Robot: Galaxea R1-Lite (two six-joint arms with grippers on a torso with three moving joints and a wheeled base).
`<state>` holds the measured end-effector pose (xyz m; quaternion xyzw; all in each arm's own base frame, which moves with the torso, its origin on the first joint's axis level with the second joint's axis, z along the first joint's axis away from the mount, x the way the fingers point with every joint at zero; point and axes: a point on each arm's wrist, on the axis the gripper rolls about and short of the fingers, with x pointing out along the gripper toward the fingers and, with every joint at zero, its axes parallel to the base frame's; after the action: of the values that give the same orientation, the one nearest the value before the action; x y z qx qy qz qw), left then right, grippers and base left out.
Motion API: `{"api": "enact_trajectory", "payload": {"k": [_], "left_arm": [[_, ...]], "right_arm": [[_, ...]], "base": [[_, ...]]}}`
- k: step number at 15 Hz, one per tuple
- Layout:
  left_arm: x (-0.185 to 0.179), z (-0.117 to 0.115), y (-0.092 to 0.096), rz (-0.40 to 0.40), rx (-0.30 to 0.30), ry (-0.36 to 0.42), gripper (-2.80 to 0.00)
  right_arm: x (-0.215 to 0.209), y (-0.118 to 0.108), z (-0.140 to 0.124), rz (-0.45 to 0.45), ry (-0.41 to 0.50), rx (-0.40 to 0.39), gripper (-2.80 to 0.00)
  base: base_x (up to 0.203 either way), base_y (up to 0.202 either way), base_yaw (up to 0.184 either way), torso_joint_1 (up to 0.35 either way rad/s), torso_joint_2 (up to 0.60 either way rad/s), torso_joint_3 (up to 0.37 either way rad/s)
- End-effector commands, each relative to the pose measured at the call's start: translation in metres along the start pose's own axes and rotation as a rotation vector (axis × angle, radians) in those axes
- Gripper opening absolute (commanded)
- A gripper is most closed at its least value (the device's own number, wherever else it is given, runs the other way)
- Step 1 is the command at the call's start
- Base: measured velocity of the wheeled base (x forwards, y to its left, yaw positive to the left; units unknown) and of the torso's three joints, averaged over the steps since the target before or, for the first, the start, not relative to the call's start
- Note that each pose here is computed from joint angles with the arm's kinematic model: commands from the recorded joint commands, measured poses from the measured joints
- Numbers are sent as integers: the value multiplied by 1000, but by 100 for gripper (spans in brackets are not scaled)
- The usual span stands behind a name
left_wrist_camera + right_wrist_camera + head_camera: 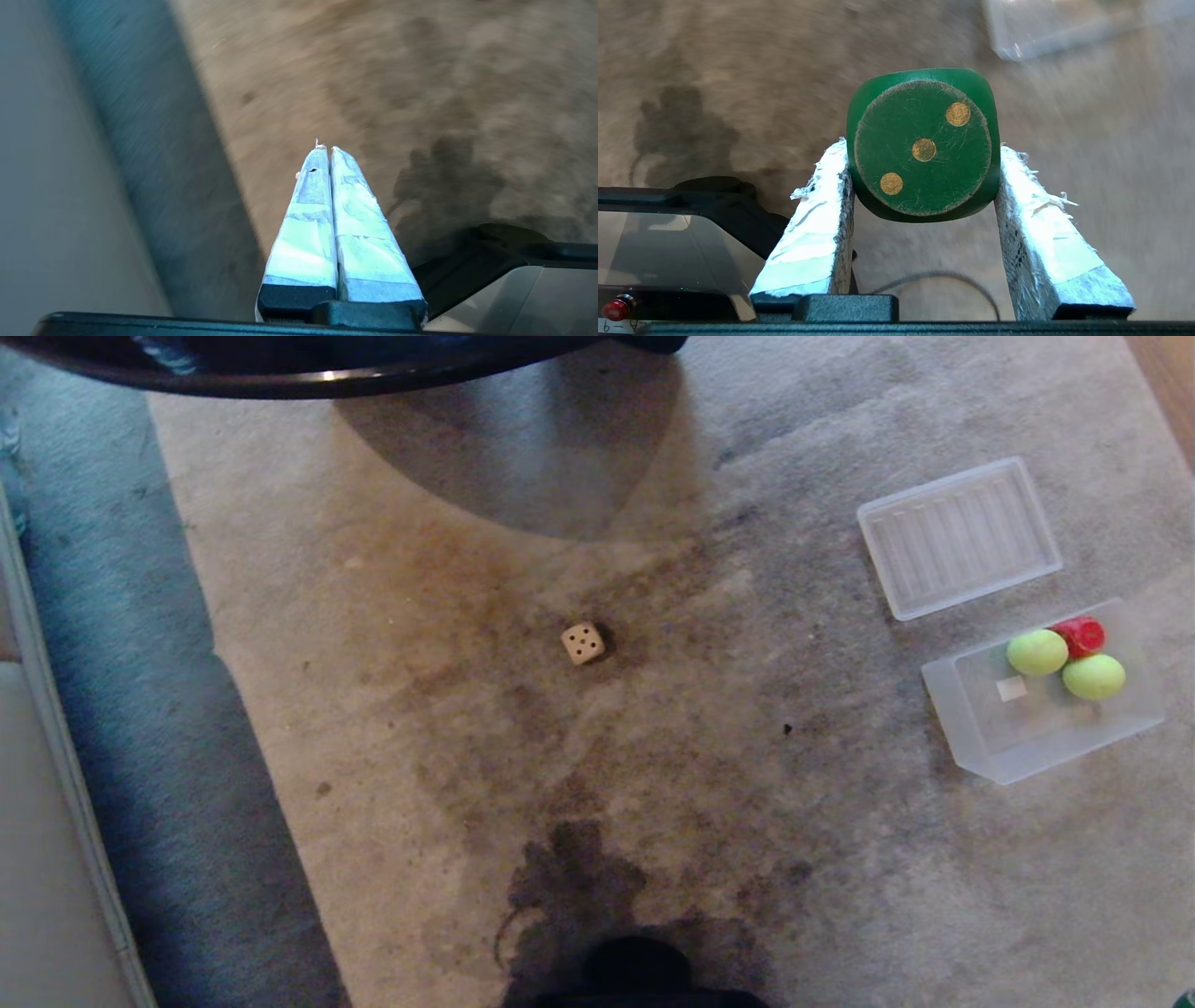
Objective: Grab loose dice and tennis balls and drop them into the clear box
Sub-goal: Put the toys in the box
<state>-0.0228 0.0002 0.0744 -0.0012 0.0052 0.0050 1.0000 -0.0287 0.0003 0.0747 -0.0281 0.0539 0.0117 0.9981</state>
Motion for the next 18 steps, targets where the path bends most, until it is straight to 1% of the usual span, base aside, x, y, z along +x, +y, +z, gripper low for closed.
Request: {"api": "enact_trajectory", "payload": {"k": [1,5,18], "left_arm": [[0,0,0,1,-1,0,-280],[0,0,0,1,-1,2,-280],[0,0,0,1,-4,0,-280]], "right_arm": [[0,0,0,0,3,-1,-280],[0,0,0,0,0,-2,-280],[0,0,0,1,2,-4,-280]], "base": [[3,13,-167,2,-1,10],[1,9,-136,2,0,2],[0,0,0,0,0,0]]}}
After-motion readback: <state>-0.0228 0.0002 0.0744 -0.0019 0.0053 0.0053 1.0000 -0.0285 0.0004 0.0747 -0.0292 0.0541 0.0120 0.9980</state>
